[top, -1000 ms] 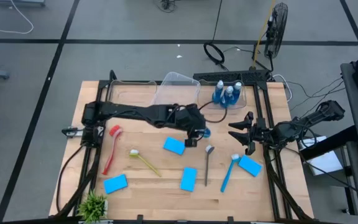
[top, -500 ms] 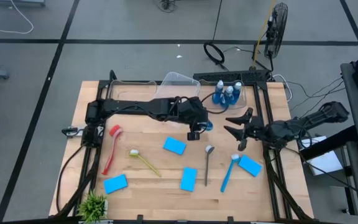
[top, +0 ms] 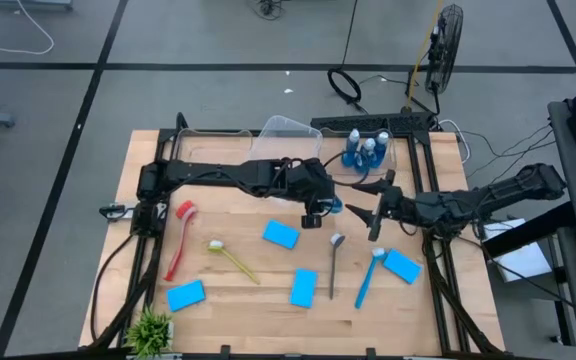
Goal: Pick & Place Kitchen Sink Supplies
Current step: Put the blue dish soap into the right transparent bin
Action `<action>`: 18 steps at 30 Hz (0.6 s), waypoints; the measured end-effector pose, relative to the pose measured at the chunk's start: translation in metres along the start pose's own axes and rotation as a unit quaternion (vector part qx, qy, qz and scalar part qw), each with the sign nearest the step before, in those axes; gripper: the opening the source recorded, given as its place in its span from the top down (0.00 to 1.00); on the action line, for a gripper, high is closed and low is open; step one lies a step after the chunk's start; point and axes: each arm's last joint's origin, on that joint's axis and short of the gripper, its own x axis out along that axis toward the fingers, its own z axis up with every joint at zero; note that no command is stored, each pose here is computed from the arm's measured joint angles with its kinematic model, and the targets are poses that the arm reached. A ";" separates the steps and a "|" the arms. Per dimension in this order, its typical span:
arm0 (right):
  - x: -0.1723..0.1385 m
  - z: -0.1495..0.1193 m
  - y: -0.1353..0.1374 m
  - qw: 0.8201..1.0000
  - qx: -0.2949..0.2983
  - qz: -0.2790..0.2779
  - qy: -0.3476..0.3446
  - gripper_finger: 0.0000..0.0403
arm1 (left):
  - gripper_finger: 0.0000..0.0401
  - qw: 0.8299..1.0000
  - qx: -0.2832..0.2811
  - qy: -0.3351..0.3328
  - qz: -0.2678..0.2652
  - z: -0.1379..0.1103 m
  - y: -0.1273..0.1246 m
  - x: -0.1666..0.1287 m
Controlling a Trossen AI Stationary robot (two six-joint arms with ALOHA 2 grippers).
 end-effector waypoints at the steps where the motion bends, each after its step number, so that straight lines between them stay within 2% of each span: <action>1: 0.003 -0.001 0.000 1.000 0.002 0.002 0.002 0.36 | 0.61 1.000 0.000 -0.001 0.000 0.000 0.000 0.000; 9: 0.024 -0.005 0.000 0.999 0.014 0.034 0.003 0.34 | 0.61 1.000 0.001 -0.004 -0.004 0.001 -0.005 -0.001; 18: 0.037 -0.012 -0.001 0.999 0.024 0.039 0.013 0.34 | 0.61 1.000 0.000 -0.008 -0.003 0.002 -0.005 0.000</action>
